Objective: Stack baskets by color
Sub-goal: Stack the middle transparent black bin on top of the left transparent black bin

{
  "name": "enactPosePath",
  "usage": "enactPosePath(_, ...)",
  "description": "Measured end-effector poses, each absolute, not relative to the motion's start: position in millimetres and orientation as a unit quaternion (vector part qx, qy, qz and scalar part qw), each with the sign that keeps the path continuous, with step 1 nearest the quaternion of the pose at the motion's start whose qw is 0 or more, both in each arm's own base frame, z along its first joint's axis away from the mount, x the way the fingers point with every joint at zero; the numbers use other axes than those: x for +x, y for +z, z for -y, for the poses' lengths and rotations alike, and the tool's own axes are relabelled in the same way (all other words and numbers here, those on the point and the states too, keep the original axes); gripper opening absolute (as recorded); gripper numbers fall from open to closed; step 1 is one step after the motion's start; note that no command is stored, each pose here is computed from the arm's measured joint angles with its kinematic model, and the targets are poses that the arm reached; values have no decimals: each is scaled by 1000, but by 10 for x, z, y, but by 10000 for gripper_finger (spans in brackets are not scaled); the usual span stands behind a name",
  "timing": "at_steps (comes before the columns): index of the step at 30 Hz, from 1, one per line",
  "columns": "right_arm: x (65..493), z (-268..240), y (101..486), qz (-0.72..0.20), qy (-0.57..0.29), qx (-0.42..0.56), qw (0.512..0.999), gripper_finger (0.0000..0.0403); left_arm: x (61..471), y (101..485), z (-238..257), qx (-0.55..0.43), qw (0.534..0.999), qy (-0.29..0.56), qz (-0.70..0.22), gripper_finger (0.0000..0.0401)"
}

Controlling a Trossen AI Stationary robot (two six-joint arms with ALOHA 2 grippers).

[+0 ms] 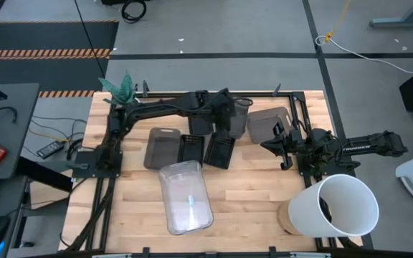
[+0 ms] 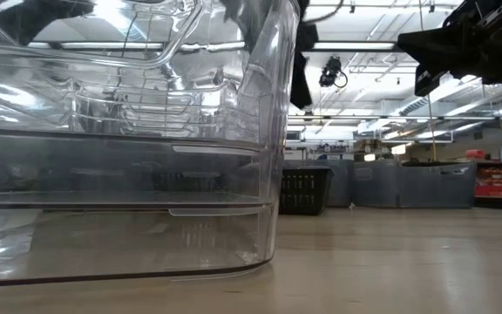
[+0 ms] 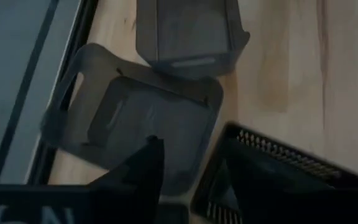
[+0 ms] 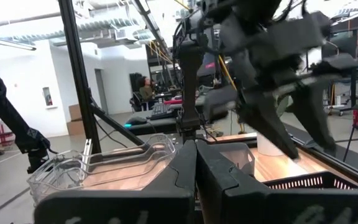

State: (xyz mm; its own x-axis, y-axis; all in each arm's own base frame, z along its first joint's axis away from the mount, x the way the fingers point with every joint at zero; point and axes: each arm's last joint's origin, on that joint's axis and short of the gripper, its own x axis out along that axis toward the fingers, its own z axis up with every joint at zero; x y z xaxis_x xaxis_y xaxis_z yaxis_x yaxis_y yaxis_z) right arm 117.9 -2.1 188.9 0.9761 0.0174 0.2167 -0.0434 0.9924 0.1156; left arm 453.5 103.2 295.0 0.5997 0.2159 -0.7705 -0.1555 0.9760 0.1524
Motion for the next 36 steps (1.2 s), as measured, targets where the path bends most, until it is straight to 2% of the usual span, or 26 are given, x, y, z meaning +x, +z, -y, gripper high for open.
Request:
enactPosePath(5,1179,21,1890,109,15,60,992,10,4702,2692,-1087,21,896,111,-430,200)
enactPosePath(11,1178,21,1892,110,15,60,992,10,4806,2448,-1179,-9,892,133,-432,183)
enactPosePath(21,1178,21,1892,110,15,60,992,10,4929,2340,-1187,-7,905,132,-404,160)
enactPosePath(36,1178,21,1892,110,15,60,992,10,4959,2139,-1102,41,891,83,-444,160)
